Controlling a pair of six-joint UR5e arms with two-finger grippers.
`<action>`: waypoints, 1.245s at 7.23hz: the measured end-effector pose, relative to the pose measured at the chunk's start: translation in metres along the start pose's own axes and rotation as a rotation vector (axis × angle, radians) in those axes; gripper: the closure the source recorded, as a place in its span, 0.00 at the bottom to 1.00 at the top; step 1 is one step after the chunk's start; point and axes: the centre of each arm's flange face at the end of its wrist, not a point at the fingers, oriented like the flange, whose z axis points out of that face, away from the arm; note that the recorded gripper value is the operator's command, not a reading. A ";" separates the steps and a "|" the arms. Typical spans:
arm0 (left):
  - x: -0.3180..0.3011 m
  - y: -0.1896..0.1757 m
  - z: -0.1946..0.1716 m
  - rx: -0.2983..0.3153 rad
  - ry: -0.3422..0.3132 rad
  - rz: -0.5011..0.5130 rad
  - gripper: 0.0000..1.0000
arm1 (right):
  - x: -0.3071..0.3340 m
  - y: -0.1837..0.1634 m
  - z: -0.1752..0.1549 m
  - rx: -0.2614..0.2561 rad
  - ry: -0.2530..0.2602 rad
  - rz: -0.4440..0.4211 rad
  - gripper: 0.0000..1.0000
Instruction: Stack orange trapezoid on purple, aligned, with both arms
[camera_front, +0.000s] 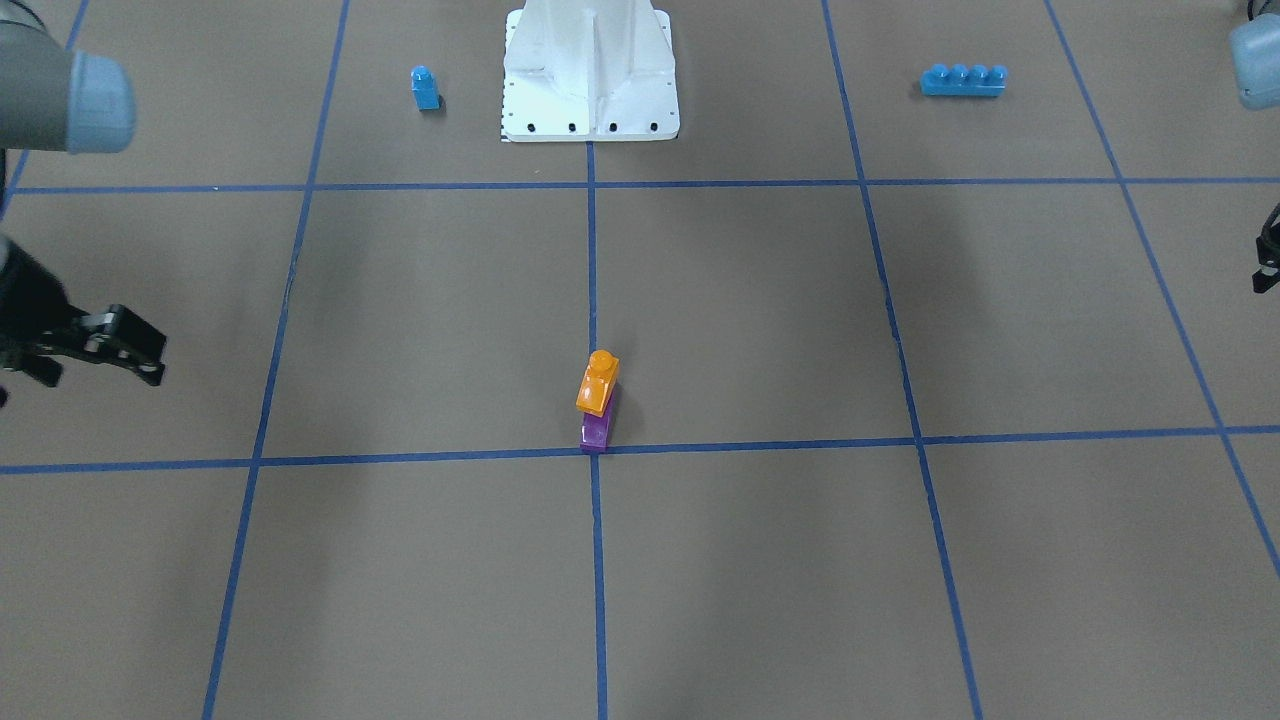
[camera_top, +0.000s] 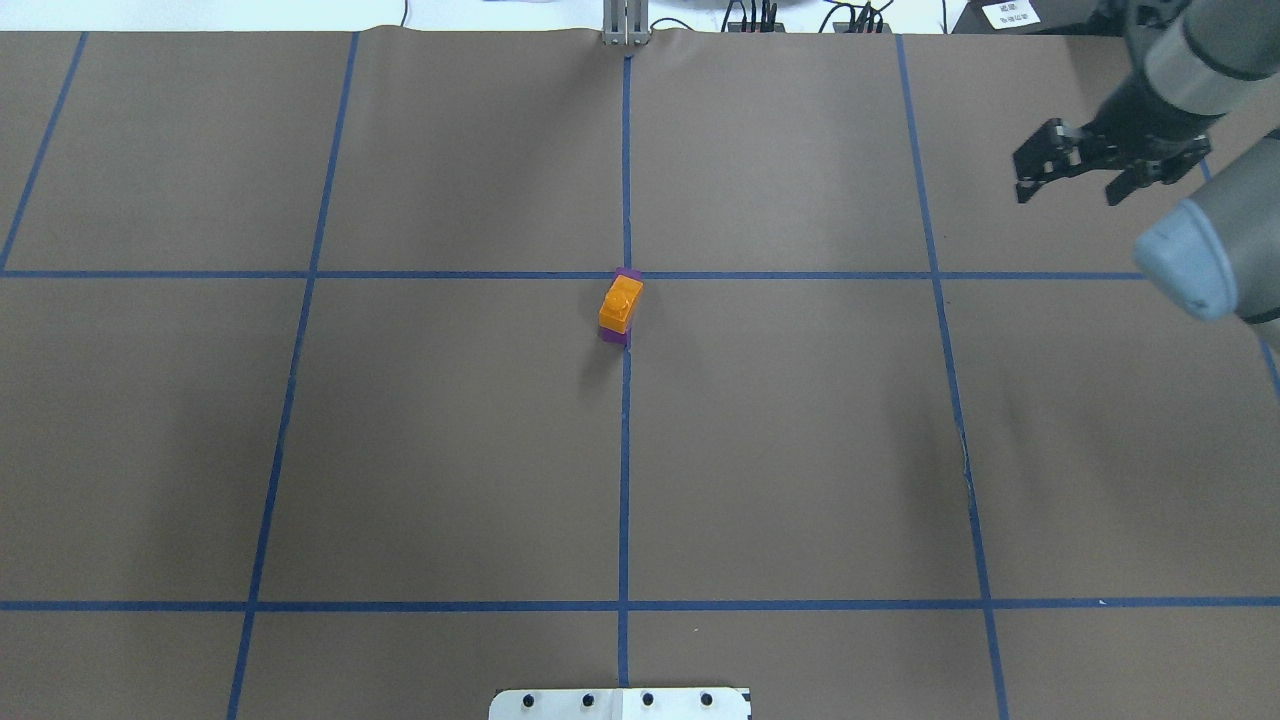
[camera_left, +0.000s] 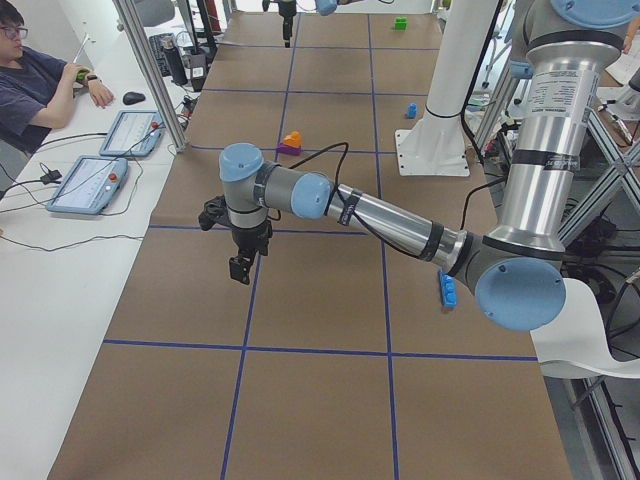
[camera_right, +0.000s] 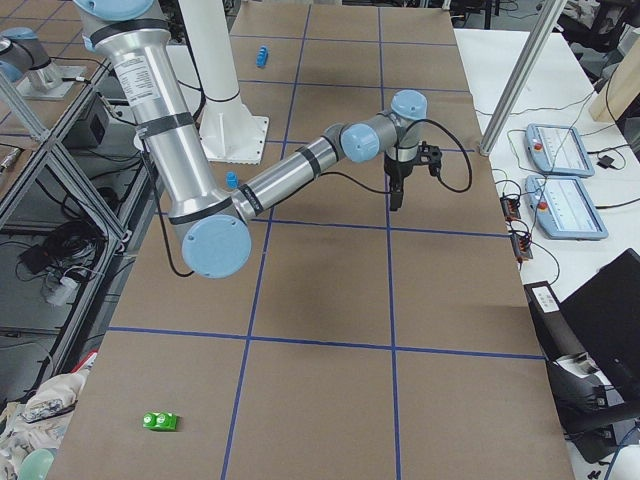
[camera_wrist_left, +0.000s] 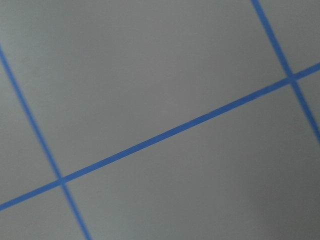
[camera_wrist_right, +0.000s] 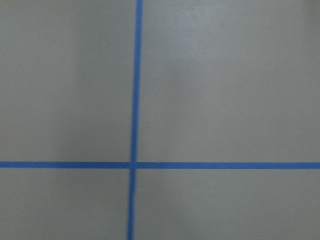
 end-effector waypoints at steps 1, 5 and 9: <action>-0.005 0.007 0.001 0.000 0.023 -0.008 0.00 | 0.061 0.008 -0.003 -0.009 0.012 -0.016 0.00; -0.069 0.070 0.025 -0.025 0.052 -0.114 0.00 | 0.194 0.041 -0.005 -0.025 0.052 0.085 0.00; -0.121 0.098 0.050 -0.072 0.063 -0.142 0.00 | 0.309 0.063 0.000 -0.056 -0.060 -0.031 0.00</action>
